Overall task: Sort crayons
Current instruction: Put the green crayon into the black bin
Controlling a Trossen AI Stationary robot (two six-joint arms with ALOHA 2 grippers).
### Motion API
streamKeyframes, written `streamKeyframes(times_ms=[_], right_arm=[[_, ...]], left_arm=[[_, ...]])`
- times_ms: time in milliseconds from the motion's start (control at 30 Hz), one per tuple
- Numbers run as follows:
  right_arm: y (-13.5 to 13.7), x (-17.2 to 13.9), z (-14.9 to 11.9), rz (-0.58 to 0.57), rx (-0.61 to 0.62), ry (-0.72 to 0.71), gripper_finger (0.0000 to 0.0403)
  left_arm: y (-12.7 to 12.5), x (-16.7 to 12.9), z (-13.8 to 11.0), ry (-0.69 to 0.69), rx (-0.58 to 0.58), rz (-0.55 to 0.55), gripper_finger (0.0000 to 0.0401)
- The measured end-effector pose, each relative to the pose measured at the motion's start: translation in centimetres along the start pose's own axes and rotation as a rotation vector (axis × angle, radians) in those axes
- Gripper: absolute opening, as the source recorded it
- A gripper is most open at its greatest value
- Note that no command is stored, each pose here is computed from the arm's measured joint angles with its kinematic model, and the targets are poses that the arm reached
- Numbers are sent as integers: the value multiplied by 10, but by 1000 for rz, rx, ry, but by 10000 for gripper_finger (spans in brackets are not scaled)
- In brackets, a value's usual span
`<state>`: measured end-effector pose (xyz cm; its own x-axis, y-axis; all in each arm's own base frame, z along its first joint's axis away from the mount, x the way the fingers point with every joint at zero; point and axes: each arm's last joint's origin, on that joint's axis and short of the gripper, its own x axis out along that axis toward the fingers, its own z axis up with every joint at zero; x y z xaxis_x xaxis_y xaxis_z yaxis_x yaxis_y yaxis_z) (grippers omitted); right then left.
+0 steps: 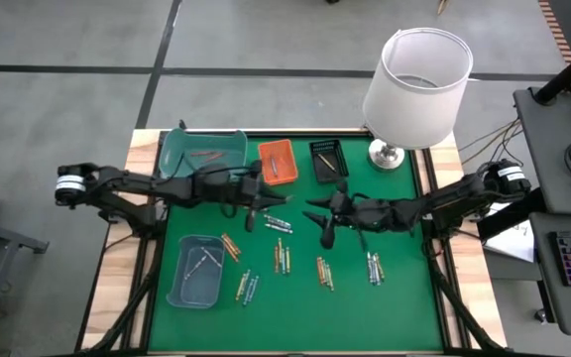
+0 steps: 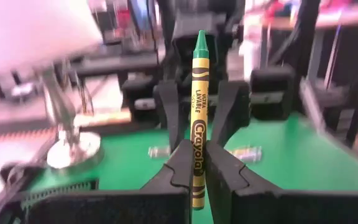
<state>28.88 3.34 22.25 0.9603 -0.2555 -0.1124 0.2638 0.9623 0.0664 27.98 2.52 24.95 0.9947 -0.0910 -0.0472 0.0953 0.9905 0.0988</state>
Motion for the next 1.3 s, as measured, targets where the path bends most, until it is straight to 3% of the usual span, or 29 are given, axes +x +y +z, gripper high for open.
streamKeyframes(times_ms=[267, 600, 933, 1300], right_arm=[[3, 1, 26, 9, -57, -192, 148], [10, 6, 51, 60, -80, -266, 148], [10, 6, 52, 50, -92, -267, 144], [7, 6, 51, -30, -85, -256, 18]], left_arm=[[-6, -7, -7, -161, -33, 5, 0], [-3, 13, -12, -152, -69, 1, 0], [1, 46, -11, -154, -100, -25, 0], [2, 49, -8, -156, -114, -31, 15]])
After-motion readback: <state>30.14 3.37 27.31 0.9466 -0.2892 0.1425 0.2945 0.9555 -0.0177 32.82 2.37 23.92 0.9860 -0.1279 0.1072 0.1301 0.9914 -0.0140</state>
